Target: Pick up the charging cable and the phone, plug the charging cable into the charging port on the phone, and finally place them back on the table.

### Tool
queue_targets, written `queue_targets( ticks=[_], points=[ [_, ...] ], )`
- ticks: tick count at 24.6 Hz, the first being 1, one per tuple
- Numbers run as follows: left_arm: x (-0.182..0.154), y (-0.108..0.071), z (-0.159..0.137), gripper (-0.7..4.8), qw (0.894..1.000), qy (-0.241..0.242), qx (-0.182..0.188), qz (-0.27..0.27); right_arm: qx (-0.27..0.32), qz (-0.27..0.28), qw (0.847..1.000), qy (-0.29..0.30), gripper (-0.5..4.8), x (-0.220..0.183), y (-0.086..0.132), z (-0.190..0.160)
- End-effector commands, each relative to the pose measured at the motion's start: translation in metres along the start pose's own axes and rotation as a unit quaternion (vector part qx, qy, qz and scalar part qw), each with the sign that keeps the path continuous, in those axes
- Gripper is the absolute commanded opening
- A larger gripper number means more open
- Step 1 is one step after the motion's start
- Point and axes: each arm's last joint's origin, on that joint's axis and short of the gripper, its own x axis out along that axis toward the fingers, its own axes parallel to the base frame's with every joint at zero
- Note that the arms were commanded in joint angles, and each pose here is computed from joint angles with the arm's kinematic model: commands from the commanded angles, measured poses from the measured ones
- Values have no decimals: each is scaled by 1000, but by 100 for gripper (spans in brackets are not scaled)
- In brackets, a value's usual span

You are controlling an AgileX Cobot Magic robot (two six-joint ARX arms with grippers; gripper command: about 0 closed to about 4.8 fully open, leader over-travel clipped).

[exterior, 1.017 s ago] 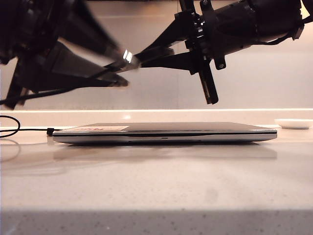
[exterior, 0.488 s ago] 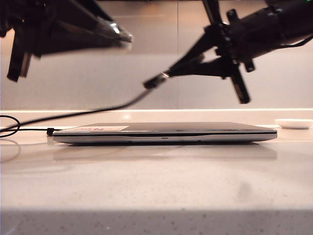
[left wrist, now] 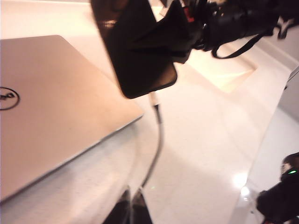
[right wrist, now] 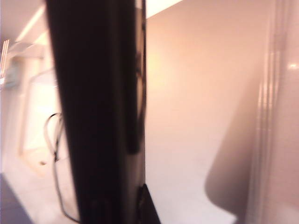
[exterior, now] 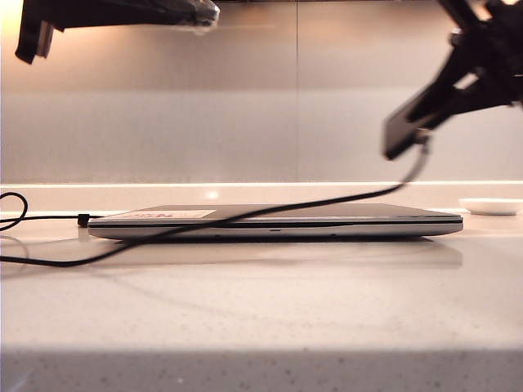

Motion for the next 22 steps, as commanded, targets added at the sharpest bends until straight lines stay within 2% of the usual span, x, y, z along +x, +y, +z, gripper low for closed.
queue_targets(
  ticks=[1,3,6,10,14,22],
  points=[
    [-4,8,12,-6,999,-1,1,35,12,-31,999,0,-6,-22,-15,7],
    [-8,16,20,-6,998,-6,-1,65,34,-46,998,-14,-6,-31,-25,11],
    [-12,23,27,-6,996,-10,16,91,48,-60,997,-26,-6,-35,-34,15],
    [-16,30,33,-6,993,-16,20,116,47,-92,994,-22,-6,-28,-44,20],
    [-16,30,33,-6,993,-14,20,116,62,-103,993,16,-6,-12,-57,28],
    [-16,31,31,-6,993,-4,17,118,87,-116,988,45,-6,12,-77,48]
  ],
)
